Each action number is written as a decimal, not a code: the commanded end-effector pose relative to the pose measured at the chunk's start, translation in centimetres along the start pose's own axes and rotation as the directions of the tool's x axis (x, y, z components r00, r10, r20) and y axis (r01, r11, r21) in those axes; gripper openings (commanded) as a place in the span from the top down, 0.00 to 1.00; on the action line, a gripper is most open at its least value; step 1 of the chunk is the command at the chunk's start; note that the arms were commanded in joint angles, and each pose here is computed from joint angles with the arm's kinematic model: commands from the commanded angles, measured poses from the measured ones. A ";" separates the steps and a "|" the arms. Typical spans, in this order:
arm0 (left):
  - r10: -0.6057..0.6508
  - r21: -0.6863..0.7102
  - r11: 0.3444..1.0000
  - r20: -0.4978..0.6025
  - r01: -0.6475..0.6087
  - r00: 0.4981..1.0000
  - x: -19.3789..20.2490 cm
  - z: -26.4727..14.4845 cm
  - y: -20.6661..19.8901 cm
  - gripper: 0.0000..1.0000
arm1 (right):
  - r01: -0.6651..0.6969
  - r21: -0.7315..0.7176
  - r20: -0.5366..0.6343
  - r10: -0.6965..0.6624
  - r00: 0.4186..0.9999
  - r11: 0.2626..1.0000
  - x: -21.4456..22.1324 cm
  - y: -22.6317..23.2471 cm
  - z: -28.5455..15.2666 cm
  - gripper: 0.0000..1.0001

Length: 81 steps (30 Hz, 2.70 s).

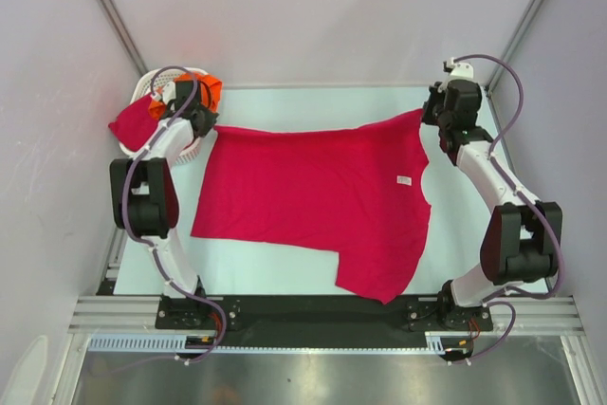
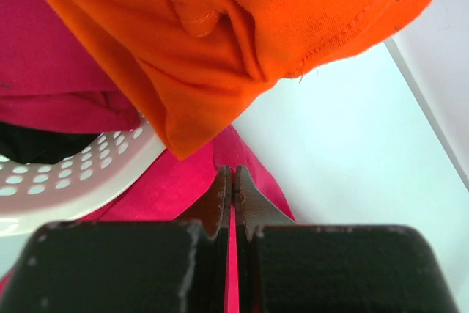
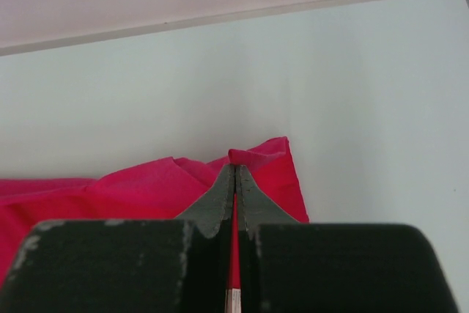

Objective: Fold and stack the t-shirts

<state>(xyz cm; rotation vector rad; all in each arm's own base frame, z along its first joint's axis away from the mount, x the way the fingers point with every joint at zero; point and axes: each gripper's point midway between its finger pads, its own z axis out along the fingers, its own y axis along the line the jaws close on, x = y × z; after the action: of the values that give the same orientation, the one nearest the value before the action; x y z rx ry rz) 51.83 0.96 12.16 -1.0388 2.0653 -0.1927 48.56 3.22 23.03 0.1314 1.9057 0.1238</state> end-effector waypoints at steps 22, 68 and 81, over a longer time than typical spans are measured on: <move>0.004 0.036 0.999 0.005 -0.004 1.000 1.3 -4.1 2.1 1.00 | -0.019 0.052 -0.060 0.022 0.998 0.998 4.3 -1.2 -6.9 1.00; 0.063 -0.090 0.994 -0.080 -0.070 0.995 5.8 -2.4 7.4 1.00 | 0.069 -0.017 -0.280 -0.071 0.957 0.997 11.7 0.8 -11.2 1.00; 0.071 -0.102 0.992 -0.086 -0.079 0.994 5.7 -2.0 8.1 1.00 | 0.066 -0.007 -0.296 -0.065 0.953 0.998 12.4 1.0 -12.4 1.00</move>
<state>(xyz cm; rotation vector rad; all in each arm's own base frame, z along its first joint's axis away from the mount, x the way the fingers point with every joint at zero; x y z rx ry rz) 43.42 0.70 6.69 -1.0428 2.2112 -0.1308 33.47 6.21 15.08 0.0288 2.2252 0.1141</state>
